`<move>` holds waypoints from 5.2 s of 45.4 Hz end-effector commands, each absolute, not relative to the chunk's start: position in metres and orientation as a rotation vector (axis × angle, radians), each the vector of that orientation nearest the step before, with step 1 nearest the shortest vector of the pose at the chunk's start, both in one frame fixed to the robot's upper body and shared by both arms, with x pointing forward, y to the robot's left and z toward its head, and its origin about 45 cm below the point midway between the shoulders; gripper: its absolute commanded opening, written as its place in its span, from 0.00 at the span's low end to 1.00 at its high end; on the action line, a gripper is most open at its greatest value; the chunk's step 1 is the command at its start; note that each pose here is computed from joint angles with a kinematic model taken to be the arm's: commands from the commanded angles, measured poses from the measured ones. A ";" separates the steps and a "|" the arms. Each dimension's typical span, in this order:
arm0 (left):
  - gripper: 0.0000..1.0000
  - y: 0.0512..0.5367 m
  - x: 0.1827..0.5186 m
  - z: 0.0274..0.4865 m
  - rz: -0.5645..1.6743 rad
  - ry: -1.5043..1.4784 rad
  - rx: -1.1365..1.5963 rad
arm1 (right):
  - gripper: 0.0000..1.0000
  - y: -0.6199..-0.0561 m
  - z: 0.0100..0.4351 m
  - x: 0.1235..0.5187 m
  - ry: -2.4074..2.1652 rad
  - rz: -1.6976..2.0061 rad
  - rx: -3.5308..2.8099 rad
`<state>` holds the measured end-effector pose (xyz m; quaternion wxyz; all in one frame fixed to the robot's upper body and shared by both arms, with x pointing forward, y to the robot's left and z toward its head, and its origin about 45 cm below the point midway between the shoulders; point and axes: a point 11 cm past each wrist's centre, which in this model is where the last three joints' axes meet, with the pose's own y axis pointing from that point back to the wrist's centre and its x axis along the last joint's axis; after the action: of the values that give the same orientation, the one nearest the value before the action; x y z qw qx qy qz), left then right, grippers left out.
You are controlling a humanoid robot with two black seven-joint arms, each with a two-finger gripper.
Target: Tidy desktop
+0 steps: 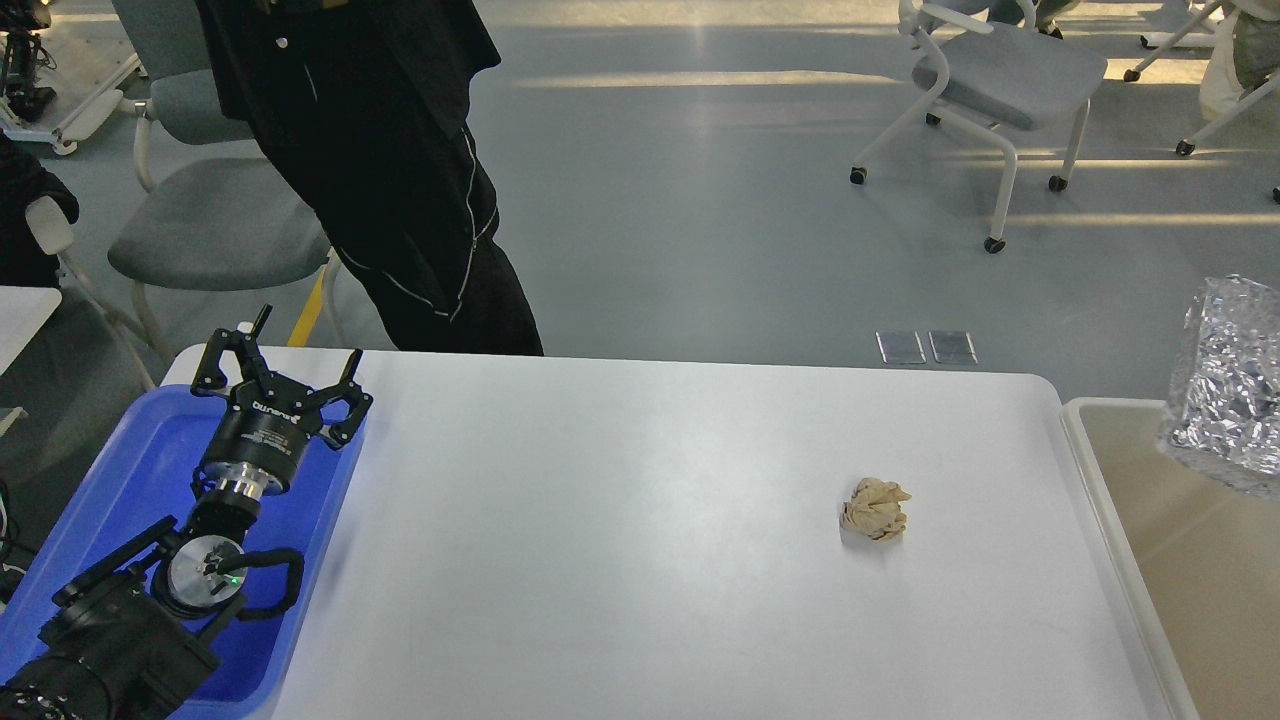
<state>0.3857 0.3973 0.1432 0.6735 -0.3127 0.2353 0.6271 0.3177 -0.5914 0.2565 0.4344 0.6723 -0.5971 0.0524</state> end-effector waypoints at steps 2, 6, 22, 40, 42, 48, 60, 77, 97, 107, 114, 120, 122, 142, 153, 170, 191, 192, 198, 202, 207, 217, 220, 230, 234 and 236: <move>1.00 0.397 0.386 0.143 1.412 0.529 -0.704 | 0.00 -0.625 0.204 0.294 -1.703 -0.055 1.554; 1.00 0.397 0.386 0.143 1.412 0.529 -0.704 | 0.00 -0.635 0.188 0.287 -1.754 -0.092 1.491; 1.00 0.397 0.386 0.143 1.412 0.529 -0.704 | 0.00 -0.637 0.128 0.267 -1.841 -0.170 1.280; 1.00 0.397 0.386 0.143 1.412 0.529 -0.704 | 0.00 -0.612 0.080 0.250 -1.960 -0.234 1.043; 1.00 0.397 0.386 0.143 1.412 0.529 -0.704 | 0.00 -0.609 0.077 0.251 -1.992 -0.236 1.015; 1.00 0.397 0.386 0.143 1.412 0.529 -0.704 | 0.00 -0.601 0.071 0.252 -2.024 -0.230 0.972; 1.00 0.397 0.386 0.143 1.412 0.529 -0.704 | 0.00 -0.599 0.071 0.251 -2.040 -0.210 0.920; 1.00 0.397 0.386 0.143 1.412 0.529 -0.704 | 0.17 -0.601 0.071 0.249 -2.044 -0.201 0.882; 1.00 0.397 0.386 0.143 1.412 0.529 -0.704 | 0.99 -0.608 0.083 0.252 -2.058 -0.130 0.819; 1.00 0.397 0.386 0.143 1.412 0.529 -0.704 | 1.00 -0.607 0.098 0.271 -2.072 -0.083 0.831; 1.00 0.397 0.386 0.143 1.412 0.529 -0.704 | 1.00 -0.600 0.096 0.279 -2.064 -0.089 0.884; 1.00 0.397 0.386 0.143 1.412 0.529 -0.704 | 1.00 -0.599 0.102 0.289 -2.117 -0.098 1.006; 1.00 0.397 0.386 0.143 1.412 0.529 -0.704 | 1.00 -0.602 0.111 0.295 -2.166 -0.101 1.066; 1.00 0.397 0.386 0.143 1.412 0.529 -0.704 | 1.00 -0.568 0.150 0.351 -2.312 -0.356 1.718; 1.00 0.397 0.386 0.143 1.410 0.530 -0.705 | 1.00 -0.506 0.146 0.378 -2.135 -0.526 2.139; 1.00 0.397 0.386 0.143 1.410 0.530 -0.703 | 1.00 -0.439 0.166 0.415 -2.177 -0.708 2.518; 1.00 0.397 0.386 0.143 1.410 0.529 -0.705 | 1.00 -0.379 0.146 0.436 -2.367 -0.690 2.425; 1.00 0.397 0.386 0.143 1.410 0.530 -0.703 | 1.00 -0.378 0.146 0.437 -2.373 -0.684 2.411; 1.00 0.397 0.386 0.143 1.410 0.529 -0.705 | 1.00 -0.370 0.146 0.445 -2.341 -0.568 2.320; 1.00 0.397 0.386 0.143 1.410 0.529 -0.705 | 1.00 -0.364 0.148 0.449 -2.321 -0.532 2.309; 1.00 0.397 0.386 0.143 1.410 0.529 -0.705 | 1.00 -0.353 0.149 0.451 -2.298 -0.547 2.344; 1.00 0.397 0.386 0.143 1.410 0.530 -0.705 | 1.00 -0.343 0.134 0.441 -2.258 -0.575 2.340; 1.00 0.397 0.386 0.143 1.410 0.530 -0.703 | 1.00 -0.340 0.147 0.437 -2.216 -0.590 2.453; 1.00 0.397 0.386 0.143 1.410 0.529 -0.705 | 1.00 -0.350 0.228 0.401 -2.108 -0.411 2.774; 1.00 0.397 0.386 0.143 1.412 0.529 -0.704 | 1.00 -0.354 0.206 0.396 -2.110 -0.349 2.706; 1.00 0.397 0.386 0.143 1.410 0.529 -0.705 | 1.00 -0.353 0.193 0.392 -2.122 -0.361 2.677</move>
<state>0.3857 0.3971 0.1433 0.6739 -0.3128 0.2354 0.6265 0.4140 -0.3500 0.1883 -0.1519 0.7578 -0.6173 -0.1468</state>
